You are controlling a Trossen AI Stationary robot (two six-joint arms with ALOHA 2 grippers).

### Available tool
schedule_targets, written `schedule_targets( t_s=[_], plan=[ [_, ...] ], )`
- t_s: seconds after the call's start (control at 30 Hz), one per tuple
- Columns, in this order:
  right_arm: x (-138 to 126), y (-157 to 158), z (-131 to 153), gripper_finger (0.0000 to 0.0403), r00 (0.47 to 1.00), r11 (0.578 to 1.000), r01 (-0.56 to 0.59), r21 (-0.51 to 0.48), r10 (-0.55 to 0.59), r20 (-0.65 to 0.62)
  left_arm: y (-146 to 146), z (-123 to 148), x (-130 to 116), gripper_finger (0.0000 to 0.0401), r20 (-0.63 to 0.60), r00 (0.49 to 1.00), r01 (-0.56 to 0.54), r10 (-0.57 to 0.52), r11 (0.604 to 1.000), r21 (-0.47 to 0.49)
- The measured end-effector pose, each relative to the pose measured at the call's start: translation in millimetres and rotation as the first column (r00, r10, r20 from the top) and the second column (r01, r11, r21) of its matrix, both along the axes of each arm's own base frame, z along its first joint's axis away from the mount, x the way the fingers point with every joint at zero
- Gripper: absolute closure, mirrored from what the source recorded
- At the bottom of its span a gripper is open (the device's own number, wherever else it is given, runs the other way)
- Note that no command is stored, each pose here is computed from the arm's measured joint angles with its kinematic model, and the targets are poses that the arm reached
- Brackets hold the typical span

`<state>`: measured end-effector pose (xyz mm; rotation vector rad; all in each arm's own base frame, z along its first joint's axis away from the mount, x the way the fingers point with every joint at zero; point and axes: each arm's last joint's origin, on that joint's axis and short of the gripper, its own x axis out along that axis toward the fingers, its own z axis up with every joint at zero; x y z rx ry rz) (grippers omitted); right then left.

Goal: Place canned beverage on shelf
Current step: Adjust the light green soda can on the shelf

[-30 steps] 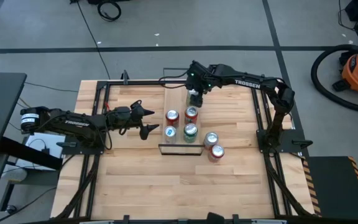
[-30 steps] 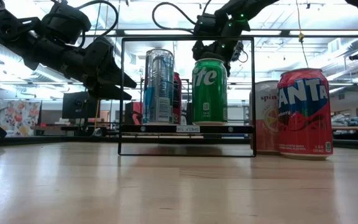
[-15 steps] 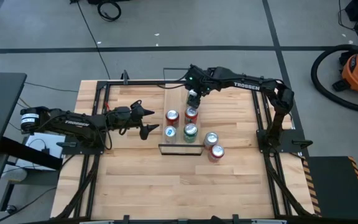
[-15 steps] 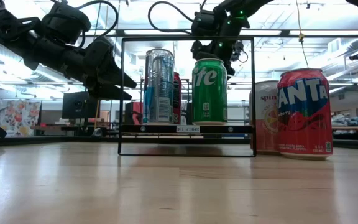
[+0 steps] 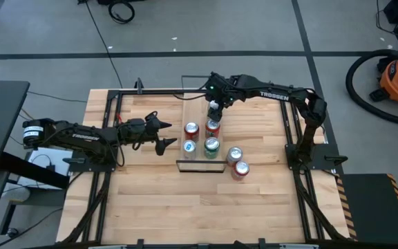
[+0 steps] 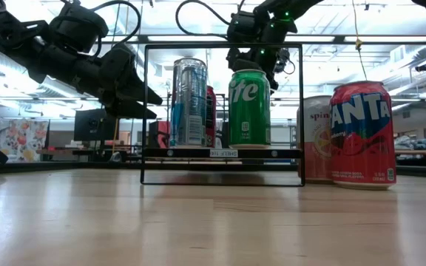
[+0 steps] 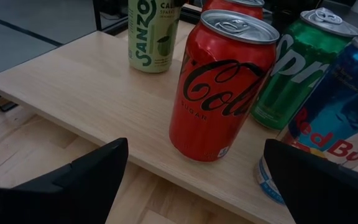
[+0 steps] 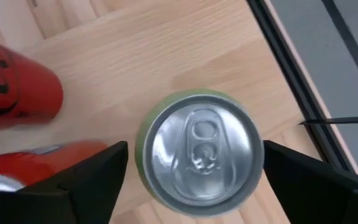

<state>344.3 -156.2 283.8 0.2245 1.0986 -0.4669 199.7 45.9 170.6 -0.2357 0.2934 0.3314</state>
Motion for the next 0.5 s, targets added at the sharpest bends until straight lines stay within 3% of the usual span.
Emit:
schedule_targets(
  t_s=[0.3, 0.5],
  plan=[
    [1.4, -0.1, 30.9, 0.0010, 0.999, 0.999, -0.034, -0.037, 0.036, 0.033, -0.1, -0.6, -0.2, 0.0012, -0.007, 1.000, 0.000, 0.000, 1.000, -0.002],
    [-2.1, -7.7, 36.8, 0.0013, 0.998, 0.991, -0.065, -0.118, 0.065, -0.006, -0.1, -1.4, -0.4, 0.0012, -0.015, 1.000, 0.000, 0.000, 1.000, -0.003]
  ],
)
